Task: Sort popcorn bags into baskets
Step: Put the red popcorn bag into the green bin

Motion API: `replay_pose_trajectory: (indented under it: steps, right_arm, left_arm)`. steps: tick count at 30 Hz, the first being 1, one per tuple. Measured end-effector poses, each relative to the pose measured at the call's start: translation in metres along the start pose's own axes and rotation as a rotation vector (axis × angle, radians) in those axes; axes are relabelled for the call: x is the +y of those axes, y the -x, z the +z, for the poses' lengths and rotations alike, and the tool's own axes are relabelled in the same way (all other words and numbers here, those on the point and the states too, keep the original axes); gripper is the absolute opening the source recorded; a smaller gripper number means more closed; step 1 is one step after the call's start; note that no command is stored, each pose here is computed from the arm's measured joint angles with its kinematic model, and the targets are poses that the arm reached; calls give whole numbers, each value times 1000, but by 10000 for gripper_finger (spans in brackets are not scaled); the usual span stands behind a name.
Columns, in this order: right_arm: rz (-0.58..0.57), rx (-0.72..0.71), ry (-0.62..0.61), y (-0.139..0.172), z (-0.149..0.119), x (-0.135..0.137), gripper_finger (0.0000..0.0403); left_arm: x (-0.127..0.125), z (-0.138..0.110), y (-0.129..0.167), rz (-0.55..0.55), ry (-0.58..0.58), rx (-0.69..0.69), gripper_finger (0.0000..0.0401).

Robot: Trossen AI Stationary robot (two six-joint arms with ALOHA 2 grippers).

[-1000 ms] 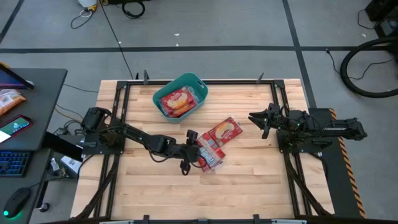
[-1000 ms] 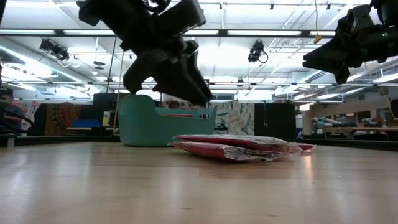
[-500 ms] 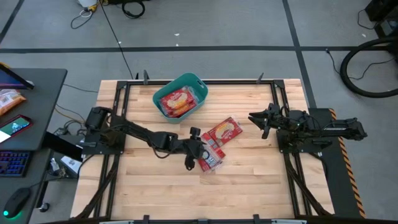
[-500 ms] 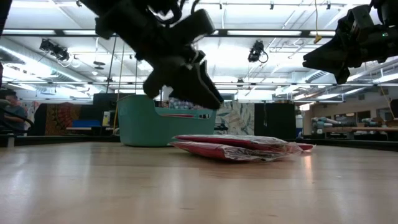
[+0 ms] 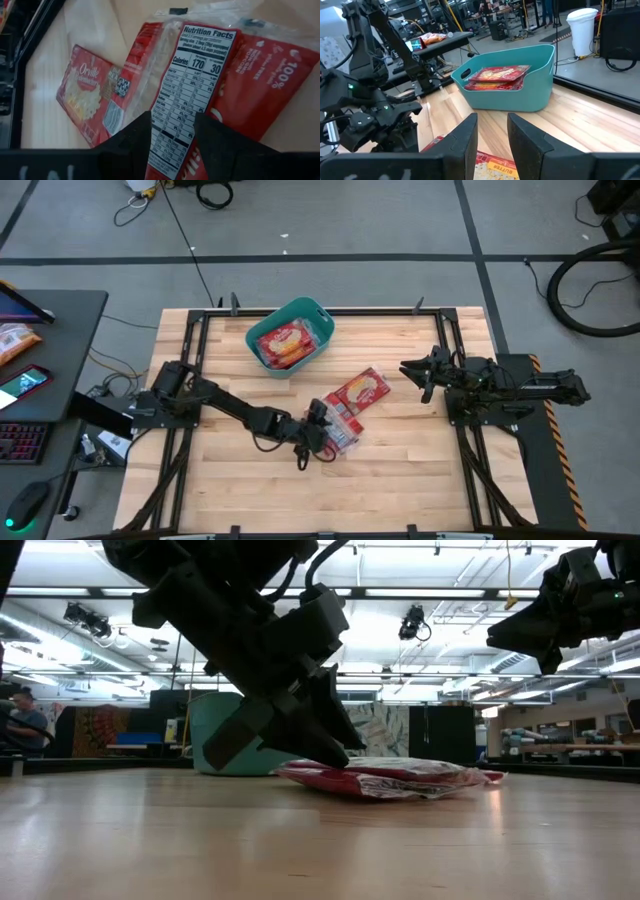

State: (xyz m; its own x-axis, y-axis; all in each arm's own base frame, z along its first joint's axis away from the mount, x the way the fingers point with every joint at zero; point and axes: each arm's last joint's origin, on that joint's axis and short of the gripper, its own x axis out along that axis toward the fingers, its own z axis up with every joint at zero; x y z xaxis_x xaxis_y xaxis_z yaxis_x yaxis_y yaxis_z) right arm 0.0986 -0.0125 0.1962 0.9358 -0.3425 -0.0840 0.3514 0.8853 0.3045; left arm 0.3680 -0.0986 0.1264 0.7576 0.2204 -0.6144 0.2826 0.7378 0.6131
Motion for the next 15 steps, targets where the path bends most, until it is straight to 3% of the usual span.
replay_pose_trajectory:
  steps: [15]
  right_arm:
    - [0,0,0,0,0,0,112]
  left_arm:
    - [-1,-4,0,-17,-97,35,156]
